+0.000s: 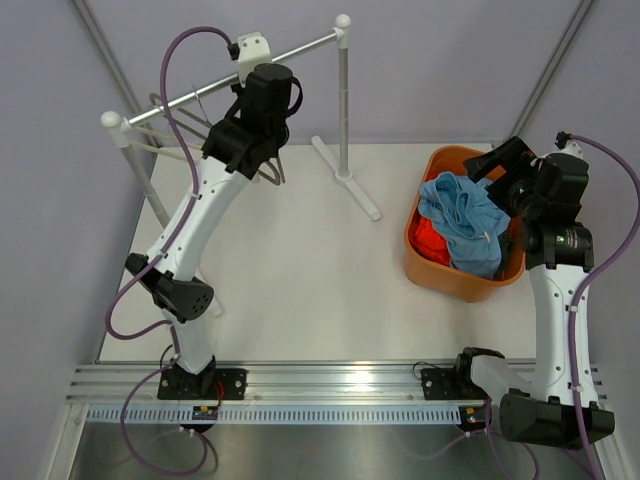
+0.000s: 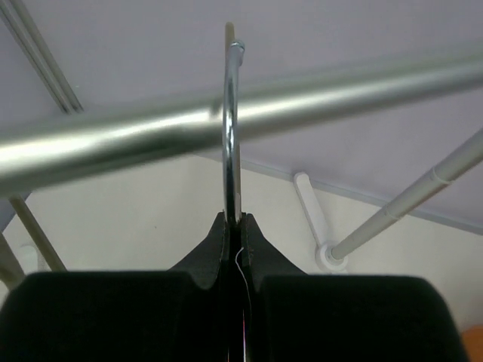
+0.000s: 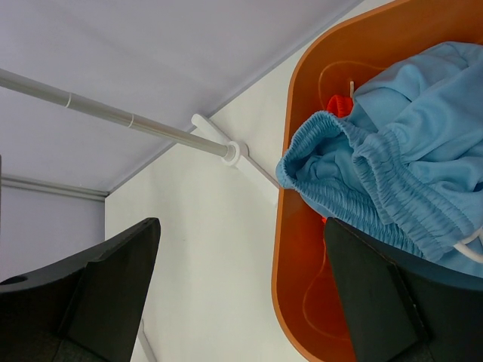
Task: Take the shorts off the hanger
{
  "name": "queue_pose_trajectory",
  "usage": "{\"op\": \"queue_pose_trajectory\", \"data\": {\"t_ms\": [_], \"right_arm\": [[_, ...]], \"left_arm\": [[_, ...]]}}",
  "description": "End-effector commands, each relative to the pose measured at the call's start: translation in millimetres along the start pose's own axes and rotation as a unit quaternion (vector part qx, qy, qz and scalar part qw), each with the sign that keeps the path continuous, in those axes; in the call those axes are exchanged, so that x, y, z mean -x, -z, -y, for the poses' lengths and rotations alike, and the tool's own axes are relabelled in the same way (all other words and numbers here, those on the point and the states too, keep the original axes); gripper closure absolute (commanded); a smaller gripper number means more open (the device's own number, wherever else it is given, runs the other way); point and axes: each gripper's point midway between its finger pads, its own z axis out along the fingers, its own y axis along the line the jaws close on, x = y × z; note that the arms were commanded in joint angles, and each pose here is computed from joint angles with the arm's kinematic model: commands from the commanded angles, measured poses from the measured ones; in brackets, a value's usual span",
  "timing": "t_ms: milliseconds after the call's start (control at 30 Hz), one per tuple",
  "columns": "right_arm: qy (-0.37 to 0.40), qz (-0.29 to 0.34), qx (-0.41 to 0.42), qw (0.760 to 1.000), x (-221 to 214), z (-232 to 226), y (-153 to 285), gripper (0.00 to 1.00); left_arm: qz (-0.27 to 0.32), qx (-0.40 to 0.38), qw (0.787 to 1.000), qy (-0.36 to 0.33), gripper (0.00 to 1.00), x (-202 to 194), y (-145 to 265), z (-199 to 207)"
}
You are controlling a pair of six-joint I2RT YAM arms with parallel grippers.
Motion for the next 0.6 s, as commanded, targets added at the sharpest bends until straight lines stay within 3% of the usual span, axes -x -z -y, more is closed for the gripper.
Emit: {"op": "queue_pose_trajectory", "data": {"t_ms": [0,567], "right_arm": [[0.013,0.011,0.027,0.999,11,-14,2,0.02],[0.014,0.004,0.029,0.999,8,-13,-3,0.03]], "left_arm": [[0.047,0.014,0.998,0.046,1.0,41,-7,-19],[0.029,0.025,0.996,0.081,1.0,40,-42,-54]]}}
